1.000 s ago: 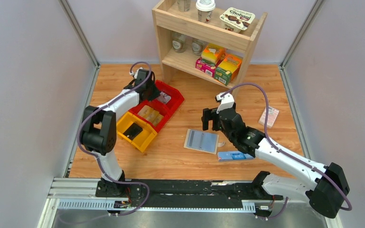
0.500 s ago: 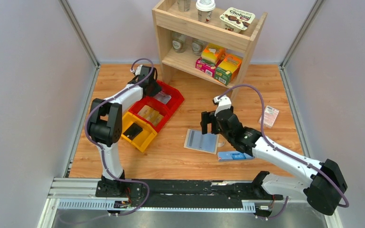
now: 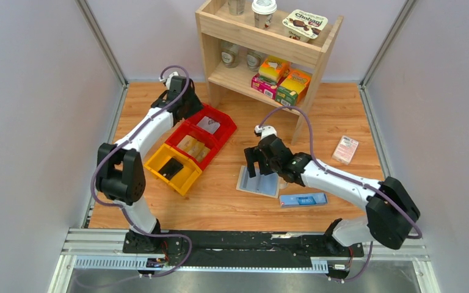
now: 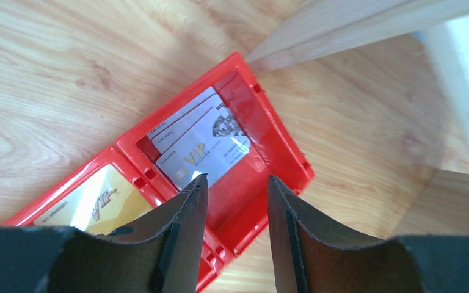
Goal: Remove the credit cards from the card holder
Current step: Remove the credit card from the card holder.
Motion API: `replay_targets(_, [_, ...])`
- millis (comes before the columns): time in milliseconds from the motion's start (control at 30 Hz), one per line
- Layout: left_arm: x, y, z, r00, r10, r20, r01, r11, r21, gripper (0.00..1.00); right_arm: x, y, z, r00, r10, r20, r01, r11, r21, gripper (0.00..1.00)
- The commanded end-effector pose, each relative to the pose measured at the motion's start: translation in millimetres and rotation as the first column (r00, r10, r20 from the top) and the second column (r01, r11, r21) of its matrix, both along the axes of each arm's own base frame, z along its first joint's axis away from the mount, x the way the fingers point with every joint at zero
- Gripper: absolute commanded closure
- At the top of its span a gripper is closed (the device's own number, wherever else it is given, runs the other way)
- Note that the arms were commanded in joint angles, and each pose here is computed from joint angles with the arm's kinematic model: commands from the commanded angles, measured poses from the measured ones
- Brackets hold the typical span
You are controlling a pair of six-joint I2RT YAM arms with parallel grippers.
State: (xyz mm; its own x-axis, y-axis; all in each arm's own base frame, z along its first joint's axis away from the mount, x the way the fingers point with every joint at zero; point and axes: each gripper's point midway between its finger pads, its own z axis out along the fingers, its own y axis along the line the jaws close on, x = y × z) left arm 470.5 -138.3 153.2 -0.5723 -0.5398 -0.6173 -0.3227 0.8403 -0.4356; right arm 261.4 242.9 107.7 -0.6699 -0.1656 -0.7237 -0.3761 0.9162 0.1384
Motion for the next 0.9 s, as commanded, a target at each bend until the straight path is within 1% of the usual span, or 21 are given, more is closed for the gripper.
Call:
replay_targets(0, [-24, 2, 49, 0.992, -0.100, 0.074, 0.097, 0.994, 0.049, 0.51, -7, 20, -10, 0.992, 0.054, -0.113, -0.052, 0.998, 0.018, 0.08])
replay_targets(33, [-31, -2, 51, 0.990, -0.131, 0.060, 0.129, 0.991, 0.045, 0.51, -9, 24, -14, 0.989, 0.063, -0.133, -0.060, 0.998, 0.023, 0.08])
replay_targets(67, [-39, -5, 60, 0.983, -0.166, 0.075, 0.161, 0.985, 0.066, 0.51, -10, 28, -18, 0.986, 0.068, -0.151, -0.064, 0.998, 0.028, 0.08])
replay_targets(100, [-50, -11, 59, 0.978, -0.204, 0.053, 0.199, 0.976, 0.087, 0.51, -11, 29, -21, 0.984, 0.068, -0.164, -0.065, 0.998, 0.024, 0.09])
replay_targets(133, [-58, -11, 66, 0.970, -0.237, 0.059, 0.229, 0.966, 0.119, 0.51, -11, 31, -24, 0.982, 0.066, -0.174, -0.065, 0.998, 0.014, 0.09])
replay_targets(233, [-92, -25, 65, 0.937, -0.349, 0.009, 0.341, 0.919, 0.199, 0.51, -14, 37, -33, 0.974, 0.075, -0.215, -0.081, 0.996, -0.020, 0.09])
replay_targets(267, [-101, -27, 69, 0.929, -0.369, 0.008, 0.360, 0.910, 0.208, 0.51, -15, 39, -38, 0.970, 0.077, -0.230, -0.087, 0.996, -0.031, 0.09])
replay_targets(300, [-113, -32, 62, 0.916, -0.400, -0.019, 0.394, 0.893, 0.217, 0.51, -16, 41, -41, 0.967, 0.077, -0.242, -0.089, 0.995, -0.040, 0.09])
replay_targets(333, [-123, -33, 65, 0.909, -0.417, -0.013, 0.409, 0.885, 0.223, 0.51, -16, 41, -45, 0.965, 0.073, -0.253, -0.088, 0.995, -0.052, 0.09])
replay_targets(367, [-134, -36, 57, 0.899, -0.435, -0.038, 0.432, 0.871, 0.234, 0.51, -17, 43, -48, 0.963, 0.070, -0.261, -0.089, 0.994, -0.062, 0.09])
replay_targets(400, [-142, -36, 60, 0.896, -0.444, -0.028, 0.437, 0.868, 0.236, 0.51, -17, 44, -51, 0.960, 0.066, -0.272, -0.089, 0.993, -0.072, 0.09])
replay_targets(467, [-161, -35, 46, 0.885, -0.460, -0.065, 0.462, 0.854, 0.241, 0.51, -19, 43, -59, 0.955, 0.047, -0.294, -0.080, 0.992, -0.101, 0.09])
replay_targets(500, [-168, -38, 47, 0.880, -0.472, -0.059, 0.472, 0.850, 0.233, 0.50, -19, 42, -62, 0.953, 0.037, -0.302, -0.074, 0.991, -0.114, 0.10])
replay_targets(667, [-188, -46, 26, 0.856, -0.509, -0.092, 0.517, 0.837, 0.179, 0.50, -22, 35, -78, 0.943, 0.014, -0.333, -0.075, 0.983, -0.170, 0.12])
replay_targets(800, [-193, -55, 17, 0.845, -0.523, -0.116, 0.535, 0.831, 0.154, 0.50, -28, 32, -94, 0.929, 0.015, -0.370, -0.096, 0.975, -0.201, 0.12])
replay_targets(867, [-192, -58, 15, 0.841, -0.527, -0.123, 0.541, 0.828, 0.146, 0.51, -29, 25, -103, 0.926, 0.004, -0.379, -0.101, 0.966, -0.237, 0.13])
